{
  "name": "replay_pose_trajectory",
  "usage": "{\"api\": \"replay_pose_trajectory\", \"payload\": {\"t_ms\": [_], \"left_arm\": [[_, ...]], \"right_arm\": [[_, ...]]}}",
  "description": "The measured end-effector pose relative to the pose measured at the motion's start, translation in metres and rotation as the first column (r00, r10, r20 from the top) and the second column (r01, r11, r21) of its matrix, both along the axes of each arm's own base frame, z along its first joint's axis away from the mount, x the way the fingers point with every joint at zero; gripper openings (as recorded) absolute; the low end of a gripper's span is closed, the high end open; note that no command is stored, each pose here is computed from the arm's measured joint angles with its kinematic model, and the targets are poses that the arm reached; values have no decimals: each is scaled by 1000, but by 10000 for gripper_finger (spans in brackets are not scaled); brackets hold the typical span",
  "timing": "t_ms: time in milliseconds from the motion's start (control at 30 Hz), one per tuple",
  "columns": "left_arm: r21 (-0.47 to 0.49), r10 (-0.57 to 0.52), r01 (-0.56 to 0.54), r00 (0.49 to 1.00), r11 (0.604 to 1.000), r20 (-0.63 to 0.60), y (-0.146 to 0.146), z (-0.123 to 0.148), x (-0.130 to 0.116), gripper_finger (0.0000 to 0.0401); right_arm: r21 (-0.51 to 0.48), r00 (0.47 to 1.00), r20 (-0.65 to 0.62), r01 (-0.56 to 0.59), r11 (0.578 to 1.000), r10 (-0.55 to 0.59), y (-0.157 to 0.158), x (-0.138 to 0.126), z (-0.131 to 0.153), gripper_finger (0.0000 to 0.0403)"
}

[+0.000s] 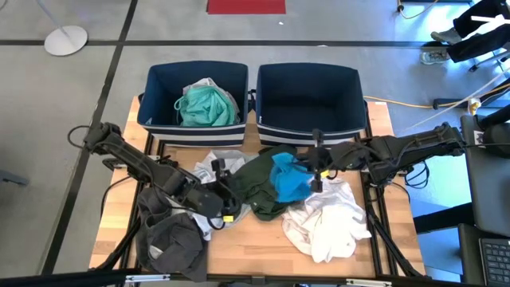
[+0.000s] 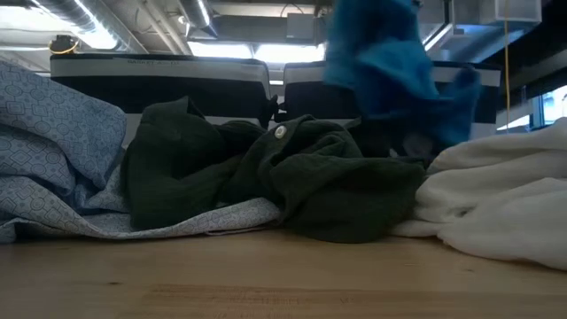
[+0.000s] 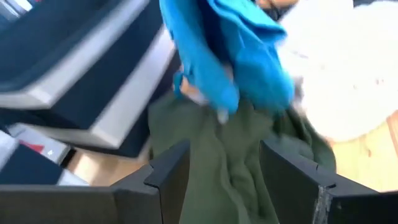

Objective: Sort clothes
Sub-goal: Put the blue shorts into the left laundry bin

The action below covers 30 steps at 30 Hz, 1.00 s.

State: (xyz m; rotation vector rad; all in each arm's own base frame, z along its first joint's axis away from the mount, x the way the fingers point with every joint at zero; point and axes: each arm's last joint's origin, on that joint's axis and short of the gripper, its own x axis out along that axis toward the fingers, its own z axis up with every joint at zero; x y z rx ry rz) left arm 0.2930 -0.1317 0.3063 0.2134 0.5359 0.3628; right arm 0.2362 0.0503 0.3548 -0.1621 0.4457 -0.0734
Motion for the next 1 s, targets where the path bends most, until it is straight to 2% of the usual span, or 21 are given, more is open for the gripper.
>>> {"api": "replay_pose_trajectory", "payload": {"t_ms": [167,400,567,767,1000], "left_arm": [[-18,16,-14,994,1000,108,8,11,10,182],[-32,49,-44,984,999,173,20,18,19,182],[-66,74,-61,973,996,221,29,22,25,182],[-83,103,-84,960,993,262,38,26,29,182],[-90,134,-114,955,989,265,47,26,32,182]], "right_arm": [[-28,995,95,-21,999,23,1,5,9,14],[-42,990,139,-27,999,33,2,7,13,15],[-77,990,134,61,995,-50,1,13,9,15],[-134,977,172,154,979,-130,3,33,1,15],[-142,961,257,142,980,-102,8,52,-1,15]]}}
